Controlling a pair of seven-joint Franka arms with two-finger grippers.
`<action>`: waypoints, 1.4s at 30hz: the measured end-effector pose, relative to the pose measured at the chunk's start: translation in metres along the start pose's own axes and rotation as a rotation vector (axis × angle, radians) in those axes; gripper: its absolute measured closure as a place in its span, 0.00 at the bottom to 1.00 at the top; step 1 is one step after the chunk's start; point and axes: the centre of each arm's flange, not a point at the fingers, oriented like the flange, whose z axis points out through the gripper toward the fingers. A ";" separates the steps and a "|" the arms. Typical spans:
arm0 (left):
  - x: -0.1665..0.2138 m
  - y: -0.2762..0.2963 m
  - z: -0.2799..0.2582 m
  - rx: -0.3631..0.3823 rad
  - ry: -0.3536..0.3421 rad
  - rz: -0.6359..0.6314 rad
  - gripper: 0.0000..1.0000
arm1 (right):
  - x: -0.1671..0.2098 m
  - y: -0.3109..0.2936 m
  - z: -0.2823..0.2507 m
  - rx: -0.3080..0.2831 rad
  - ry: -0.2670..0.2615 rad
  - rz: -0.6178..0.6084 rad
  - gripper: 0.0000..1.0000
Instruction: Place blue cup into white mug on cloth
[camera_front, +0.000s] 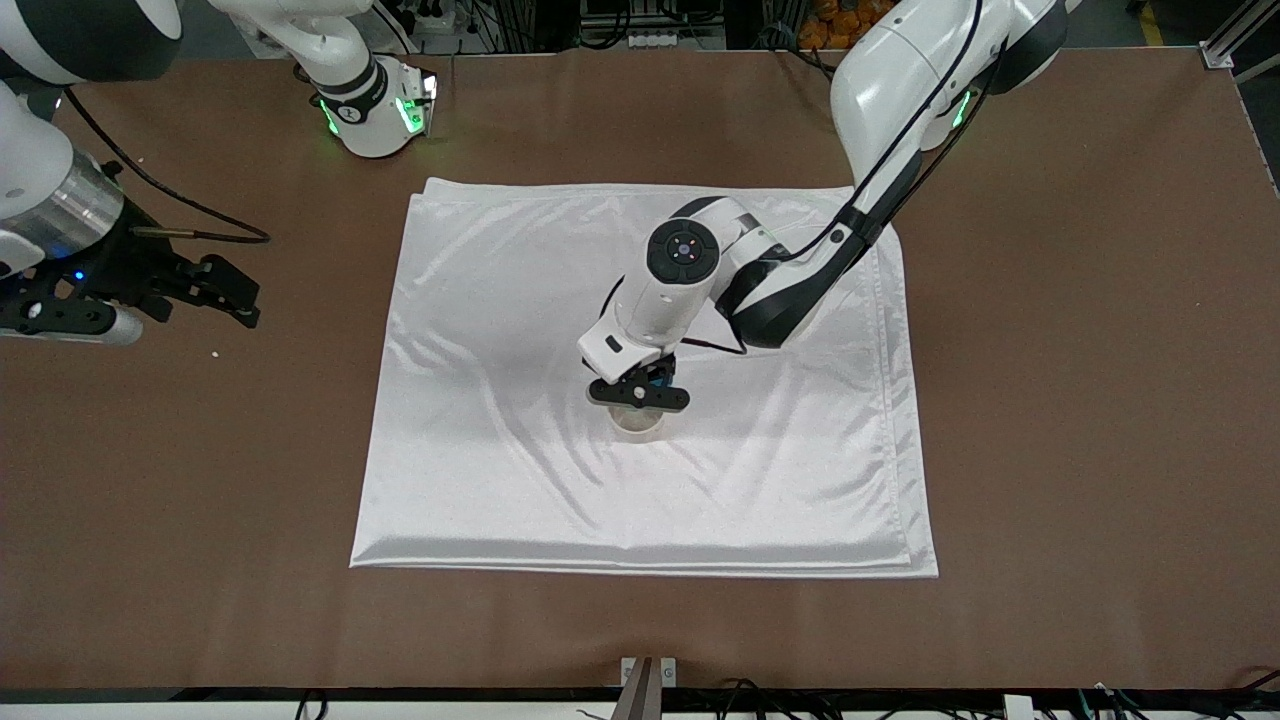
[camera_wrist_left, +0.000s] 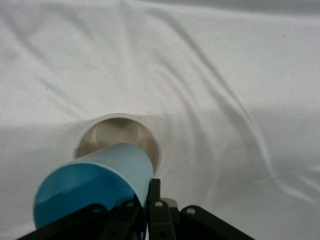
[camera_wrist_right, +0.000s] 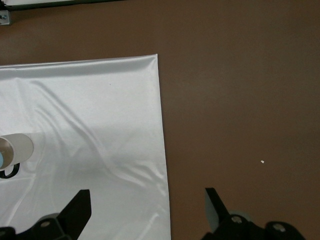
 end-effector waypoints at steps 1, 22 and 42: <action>0.001 -0.001 -0.001 0.000 0.003 -0.002 0.96 | 0.000 0.001 0.000 0.000 -0.001 0.002 0.00; 0.004 -0.010 0.029 -0.005 0.000 -0.013 0.96 | 0.004 0.046 -0.011 -0.011 0.014 -0.031 0.00; 0.004 -0.009 0.033 -0.012 0.000 -0.014 0.66 | 0.001 0.074 -0.024 -0.019 0.037 -0.026 0.00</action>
